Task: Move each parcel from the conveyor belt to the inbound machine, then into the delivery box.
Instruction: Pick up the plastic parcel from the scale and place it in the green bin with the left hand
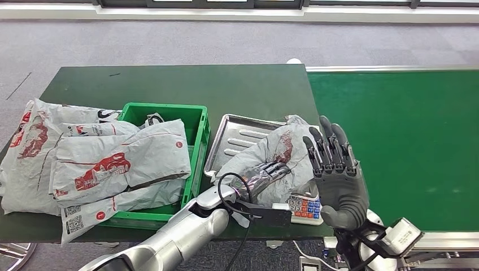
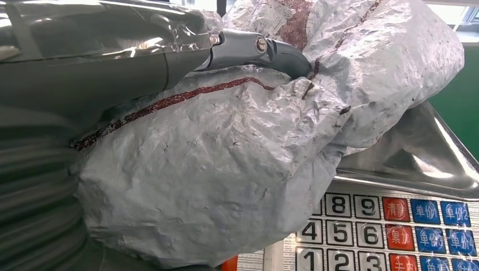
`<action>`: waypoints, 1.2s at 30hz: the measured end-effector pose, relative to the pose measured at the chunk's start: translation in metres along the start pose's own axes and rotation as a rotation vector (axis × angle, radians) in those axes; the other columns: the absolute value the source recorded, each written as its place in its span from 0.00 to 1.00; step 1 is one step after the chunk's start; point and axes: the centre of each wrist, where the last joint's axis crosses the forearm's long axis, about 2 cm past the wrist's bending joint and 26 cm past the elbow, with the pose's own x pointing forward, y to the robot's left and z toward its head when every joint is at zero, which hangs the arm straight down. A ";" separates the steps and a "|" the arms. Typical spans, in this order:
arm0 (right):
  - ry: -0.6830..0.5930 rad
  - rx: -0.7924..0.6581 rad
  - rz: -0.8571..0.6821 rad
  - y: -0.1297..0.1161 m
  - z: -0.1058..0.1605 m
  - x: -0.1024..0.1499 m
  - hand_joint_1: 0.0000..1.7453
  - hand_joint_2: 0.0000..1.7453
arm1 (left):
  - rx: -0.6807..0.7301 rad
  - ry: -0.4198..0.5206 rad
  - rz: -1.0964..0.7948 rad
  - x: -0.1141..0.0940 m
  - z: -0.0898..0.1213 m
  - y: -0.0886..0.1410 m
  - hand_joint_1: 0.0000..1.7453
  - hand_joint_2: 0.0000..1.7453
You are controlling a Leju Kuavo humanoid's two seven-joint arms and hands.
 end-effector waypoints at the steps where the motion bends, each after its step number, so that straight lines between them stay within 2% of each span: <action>1: 0.000 0.000 0.000 0.000 0.000 0.000 0.00 1.00 | 0.000 0.000 0.000 0.000 0.000 0.000 0.00 1.00; 3: 0.000 0.000 0.000 0.000 0.000 0.000 0.00 1.00 | -0.001 0.001 0.001 0.000 0.000 0.000 0.00 1.00; 4: 0.000 0.000 0.000 0.000 0.000 0.000 0.00 1.00 | -0.001 0.001 0.001 0.000 0.000 0.000 0.04 1.00; 7: 0.002 0.002 -0.001 0.000 0.001 0.000 0.00 1.00 | 0.008 0.000 0.004 0.000 0.000 -0.001 0.79 1.00; 8: 0.003 0.003 0.000 0.001 0.001 0.000 0.00 1.00 | 0.018 -0.002 0.007 0.000 0.000 -0.001 1.00 1.00; 24: 0.006 -0.021 0.001 0.004 0.008 0.005 0.00 1.00 | 0.318 -0.059 0.146 0.005 0.011 0.012 1.00 1.00; 36: 0.003 -0.044 0.007 0.004 0.013 0.004 0.00 1.00 | 0.445 -0.102 0.211 0.001 0.026 0.022 1.00 1.00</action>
